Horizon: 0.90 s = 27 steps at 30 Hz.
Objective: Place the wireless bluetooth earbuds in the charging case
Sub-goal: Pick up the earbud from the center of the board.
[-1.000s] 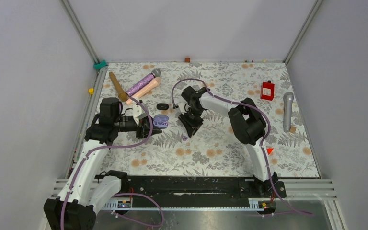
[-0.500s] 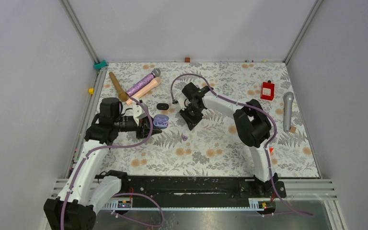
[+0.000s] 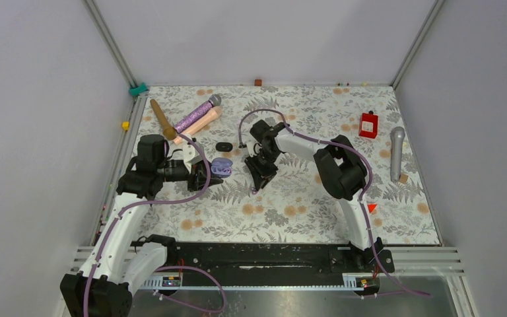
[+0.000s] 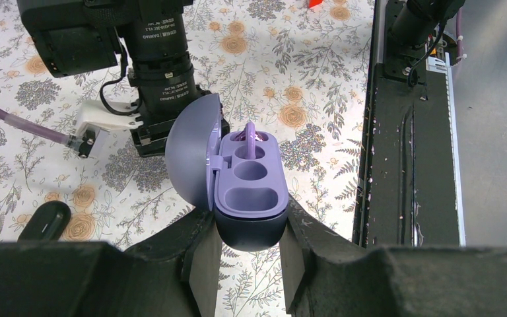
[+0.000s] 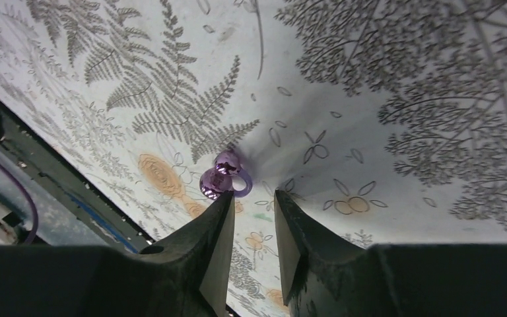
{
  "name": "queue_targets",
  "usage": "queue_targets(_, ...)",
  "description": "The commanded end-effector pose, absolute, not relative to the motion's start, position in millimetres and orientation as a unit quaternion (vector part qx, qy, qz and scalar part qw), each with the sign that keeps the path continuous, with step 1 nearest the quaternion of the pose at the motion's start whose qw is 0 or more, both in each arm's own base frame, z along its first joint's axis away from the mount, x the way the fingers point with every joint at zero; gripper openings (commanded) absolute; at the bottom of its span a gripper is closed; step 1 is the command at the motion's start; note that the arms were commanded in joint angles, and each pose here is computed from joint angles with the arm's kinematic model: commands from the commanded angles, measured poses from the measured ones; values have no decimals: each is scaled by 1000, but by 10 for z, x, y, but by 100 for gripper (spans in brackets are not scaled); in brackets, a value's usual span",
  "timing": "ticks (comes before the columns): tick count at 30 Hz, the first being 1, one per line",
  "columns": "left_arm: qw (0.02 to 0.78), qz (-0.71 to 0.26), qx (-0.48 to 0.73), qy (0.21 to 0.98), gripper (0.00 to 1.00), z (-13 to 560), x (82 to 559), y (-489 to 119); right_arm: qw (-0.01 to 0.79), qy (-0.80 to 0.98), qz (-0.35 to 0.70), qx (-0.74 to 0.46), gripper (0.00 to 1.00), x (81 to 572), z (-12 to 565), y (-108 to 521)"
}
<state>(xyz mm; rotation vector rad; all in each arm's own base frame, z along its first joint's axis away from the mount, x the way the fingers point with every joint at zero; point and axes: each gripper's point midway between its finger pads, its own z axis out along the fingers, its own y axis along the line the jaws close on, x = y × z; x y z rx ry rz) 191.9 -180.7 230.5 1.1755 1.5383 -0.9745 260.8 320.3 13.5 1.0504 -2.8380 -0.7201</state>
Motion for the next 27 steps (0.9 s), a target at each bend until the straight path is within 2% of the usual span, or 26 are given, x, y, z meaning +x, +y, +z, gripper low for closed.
queue_targets(1,490,-397,496,597,0,2502,1899,-1829,42,-908,-256,329,38,2396,186,3225)
queue_targets(13,490,-398,496,597,0,2492,1898,-1826,49,-915,-257,306,37,2422,109,3289)
queue_targets(21,489,-399,495,597,0,2495,1899,-1828,63,-908,-305,280,37,2434,176,3516)
queue_targets(27,489,-397,495,598,0,2493,1903,-1827,69,-901,-338,264,32,2450,204,3657)
